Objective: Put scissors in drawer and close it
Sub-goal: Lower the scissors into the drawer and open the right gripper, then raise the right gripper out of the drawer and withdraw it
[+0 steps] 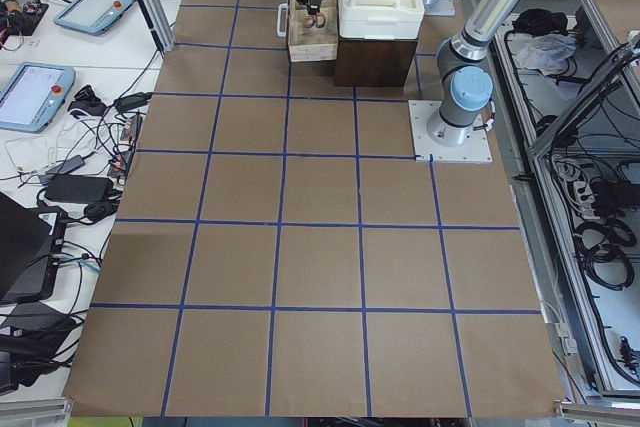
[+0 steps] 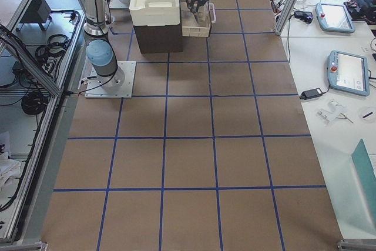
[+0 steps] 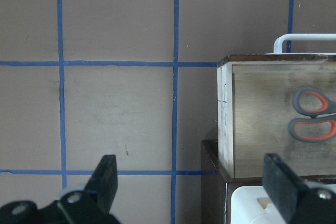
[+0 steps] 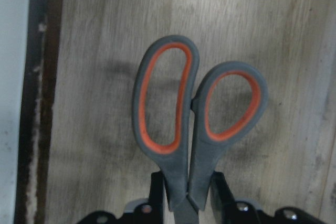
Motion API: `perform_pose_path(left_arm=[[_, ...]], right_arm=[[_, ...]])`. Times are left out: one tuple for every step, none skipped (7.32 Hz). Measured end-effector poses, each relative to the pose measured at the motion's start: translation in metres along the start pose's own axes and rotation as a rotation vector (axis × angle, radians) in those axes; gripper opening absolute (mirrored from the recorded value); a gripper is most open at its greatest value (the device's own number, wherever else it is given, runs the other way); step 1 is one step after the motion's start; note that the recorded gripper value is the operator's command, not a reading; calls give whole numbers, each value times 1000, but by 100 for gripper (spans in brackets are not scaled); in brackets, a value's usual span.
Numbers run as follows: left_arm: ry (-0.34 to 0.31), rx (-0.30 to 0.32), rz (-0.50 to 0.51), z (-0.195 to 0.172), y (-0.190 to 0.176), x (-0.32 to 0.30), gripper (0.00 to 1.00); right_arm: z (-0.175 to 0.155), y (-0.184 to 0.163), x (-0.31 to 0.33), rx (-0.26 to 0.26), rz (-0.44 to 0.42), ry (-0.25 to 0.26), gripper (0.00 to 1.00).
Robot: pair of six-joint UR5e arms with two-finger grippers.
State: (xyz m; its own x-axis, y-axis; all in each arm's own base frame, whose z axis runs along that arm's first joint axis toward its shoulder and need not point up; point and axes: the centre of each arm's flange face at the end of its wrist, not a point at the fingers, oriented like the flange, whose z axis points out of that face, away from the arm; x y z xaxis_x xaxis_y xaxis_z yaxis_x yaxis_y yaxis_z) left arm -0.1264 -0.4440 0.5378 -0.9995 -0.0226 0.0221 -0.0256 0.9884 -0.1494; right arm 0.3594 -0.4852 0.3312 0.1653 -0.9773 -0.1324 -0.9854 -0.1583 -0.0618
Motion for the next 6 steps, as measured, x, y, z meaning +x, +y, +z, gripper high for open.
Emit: perform_pose_path(left_arm=[[0, -4, 3, 2, -1, 0, 100], [0, -7, 5, 3, -1, 0, 100], [0, -9, 5, 4, 0, 0, 100], [0, -8, 5, 4, 0, 0, 100], [0, -8, 5, 4, 1, 0, 100], [0, -8, 7, 4, 1, 0, 100]], right_arm=[[7, 0, 0, -4, 7, -12, 5], [12, 0, 2, -6, 17, -20, 67], [12, -1, 2, -6, 27, -19, 99], [8, -2, 3, -3, 35, -6, 100], [1, -4, 4, 3, 48, 21, 100], [-9, -5, 5, 13, 98, 58, 100]])
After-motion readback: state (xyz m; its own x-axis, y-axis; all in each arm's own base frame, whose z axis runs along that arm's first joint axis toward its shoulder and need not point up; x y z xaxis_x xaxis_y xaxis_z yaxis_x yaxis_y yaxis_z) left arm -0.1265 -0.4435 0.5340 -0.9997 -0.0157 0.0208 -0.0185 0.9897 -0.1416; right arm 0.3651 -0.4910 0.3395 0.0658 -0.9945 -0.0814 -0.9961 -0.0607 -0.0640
